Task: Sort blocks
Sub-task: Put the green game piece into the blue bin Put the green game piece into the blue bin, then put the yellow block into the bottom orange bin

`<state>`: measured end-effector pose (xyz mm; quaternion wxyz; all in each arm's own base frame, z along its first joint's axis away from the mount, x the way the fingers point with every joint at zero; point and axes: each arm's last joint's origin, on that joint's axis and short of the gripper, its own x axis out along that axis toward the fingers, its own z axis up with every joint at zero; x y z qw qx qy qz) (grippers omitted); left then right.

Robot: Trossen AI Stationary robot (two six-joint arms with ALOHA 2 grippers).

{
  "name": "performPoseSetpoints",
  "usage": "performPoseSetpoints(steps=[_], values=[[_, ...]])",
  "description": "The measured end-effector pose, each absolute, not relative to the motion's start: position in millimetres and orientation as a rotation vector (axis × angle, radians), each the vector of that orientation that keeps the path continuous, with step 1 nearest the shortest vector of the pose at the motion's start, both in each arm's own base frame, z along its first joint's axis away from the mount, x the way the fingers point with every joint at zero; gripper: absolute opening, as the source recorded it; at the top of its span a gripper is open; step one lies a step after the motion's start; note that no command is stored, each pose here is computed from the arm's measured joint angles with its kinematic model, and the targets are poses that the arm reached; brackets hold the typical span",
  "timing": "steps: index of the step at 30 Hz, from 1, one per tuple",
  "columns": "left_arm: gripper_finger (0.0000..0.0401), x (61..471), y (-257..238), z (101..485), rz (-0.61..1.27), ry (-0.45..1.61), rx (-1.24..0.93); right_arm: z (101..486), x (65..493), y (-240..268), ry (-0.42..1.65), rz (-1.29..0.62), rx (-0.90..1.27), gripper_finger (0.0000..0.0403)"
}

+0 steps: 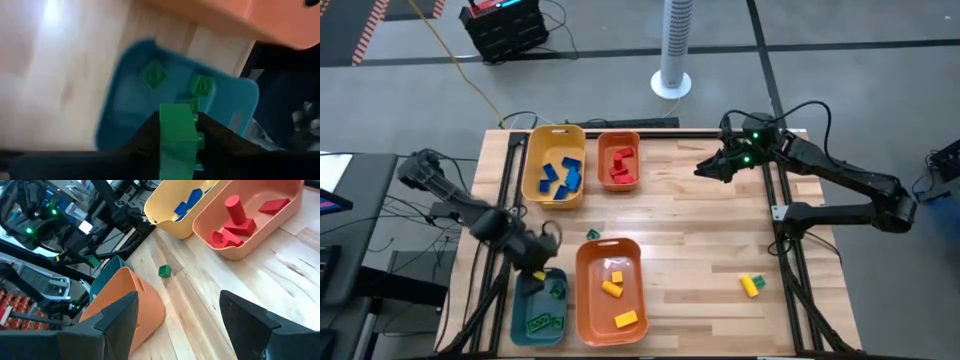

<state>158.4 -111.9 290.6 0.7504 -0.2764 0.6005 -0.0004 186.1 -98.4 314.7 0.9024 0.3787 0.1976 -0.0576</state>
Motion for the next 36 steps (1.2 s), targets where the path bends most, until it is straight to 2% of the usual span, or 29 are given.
performPoseSetpoints(steps=[3,7,19,30,36], values=[[0.0088,152.7,-125.9,276.4,0.035,1.321,-0.696,313.5,186.5,-96.4,0.425,-0.114,0.785,0.0286],[0.0113,153.7,-138.9,257.1,0.091,1.34,-0.774,313.5,187.3,-94.5,0.43,-0.104,0.779,0.0286],[0.0113,167.4,-160.0,214.3,0.235,1.434,-0.675,313.5,187.6,-94.0,0.43,-0.105,0.793,0.0286],[0.0168,179.6,-171.2,195.1,0.272,1.445,-0.684,313.5,187.2,-94.8,0.429,-0.109,0.795,0.0286],[0.0184,182.3,-173.0,193.3,0.275,1.436,-0.706,313.5,187.2,-94.7,0.429,-0.109,0.795,0.0286]])
